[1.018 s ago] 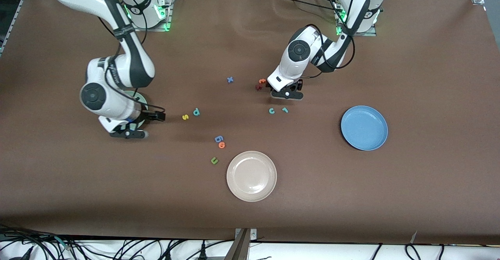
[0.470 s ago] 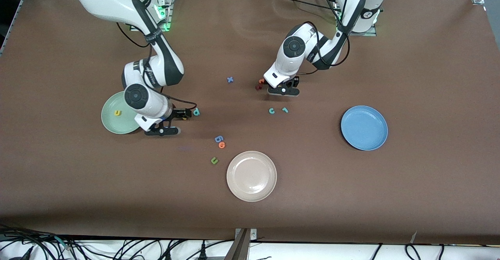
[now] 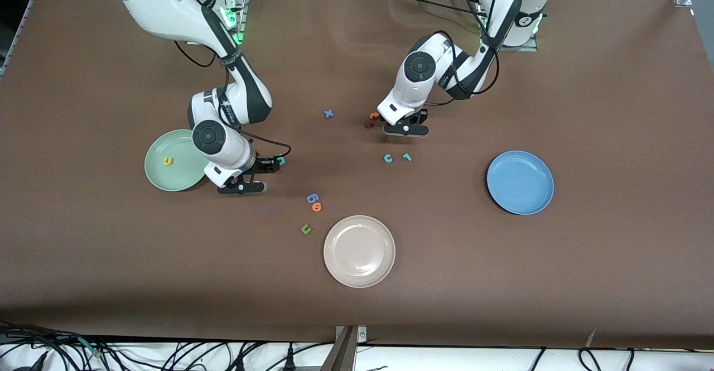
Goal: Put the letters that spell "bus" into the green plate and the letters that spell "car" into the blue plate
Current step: 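Grasp the yellow s with the right gripper while the left grasps yellow D, then carry the yellow s onto the green plate and open the right gripper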
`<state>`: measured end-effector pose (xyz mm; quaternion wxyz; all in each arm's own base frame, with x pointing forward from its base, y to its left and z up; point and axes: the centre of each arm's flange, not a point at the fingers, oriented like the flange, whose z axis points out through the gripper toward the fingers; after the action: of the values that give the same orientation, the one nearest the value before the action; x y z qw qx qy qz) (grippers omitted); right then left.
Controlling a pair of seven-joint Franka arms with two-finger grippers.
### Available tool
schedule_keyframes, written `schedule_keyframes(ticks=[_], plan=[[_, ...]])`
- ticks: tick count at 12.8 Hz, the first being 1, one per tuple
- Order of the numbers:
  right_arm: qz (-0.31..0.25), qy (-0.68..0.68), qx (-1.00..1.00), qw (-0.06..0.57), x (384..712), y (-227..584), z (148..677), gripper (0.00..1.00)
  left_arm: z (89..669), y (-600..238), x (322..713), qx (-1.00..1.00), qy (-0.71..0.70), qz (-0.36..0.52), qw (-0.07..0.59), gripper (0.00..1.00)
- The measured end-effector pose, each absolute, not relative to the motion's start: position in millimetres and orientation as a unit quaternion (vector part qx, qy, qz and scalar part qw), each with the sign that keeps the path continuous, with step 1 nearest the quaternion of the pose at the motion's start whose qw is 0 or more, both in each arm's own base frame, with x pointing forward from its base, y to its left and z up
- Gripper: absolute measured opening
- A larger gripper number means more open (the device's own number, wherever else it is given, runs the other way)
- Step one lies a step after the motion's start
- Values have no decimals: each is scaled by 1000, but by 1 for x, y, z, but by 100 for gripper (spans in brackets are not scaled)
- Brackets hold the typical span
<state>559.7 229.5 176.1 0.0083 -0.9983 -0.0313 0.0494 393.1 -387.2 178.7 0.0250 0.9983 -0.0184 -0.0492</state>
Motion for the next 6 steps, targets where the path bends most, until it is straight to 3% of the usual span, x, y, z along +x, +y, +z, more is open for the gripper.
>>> schedule_keyframes(ticks=[1,2,6], plan=[[49,-31,-998,8,560,229,176,74,179,-387,393,998,-18,-49,25,66],[49,-31,-998,8,560,229,176,65,178,-387,393,998,-18,-49,25,65],[52,-31,-998,7,557,228,174,65,173,-391,385,998,-18,-54,20,60]])
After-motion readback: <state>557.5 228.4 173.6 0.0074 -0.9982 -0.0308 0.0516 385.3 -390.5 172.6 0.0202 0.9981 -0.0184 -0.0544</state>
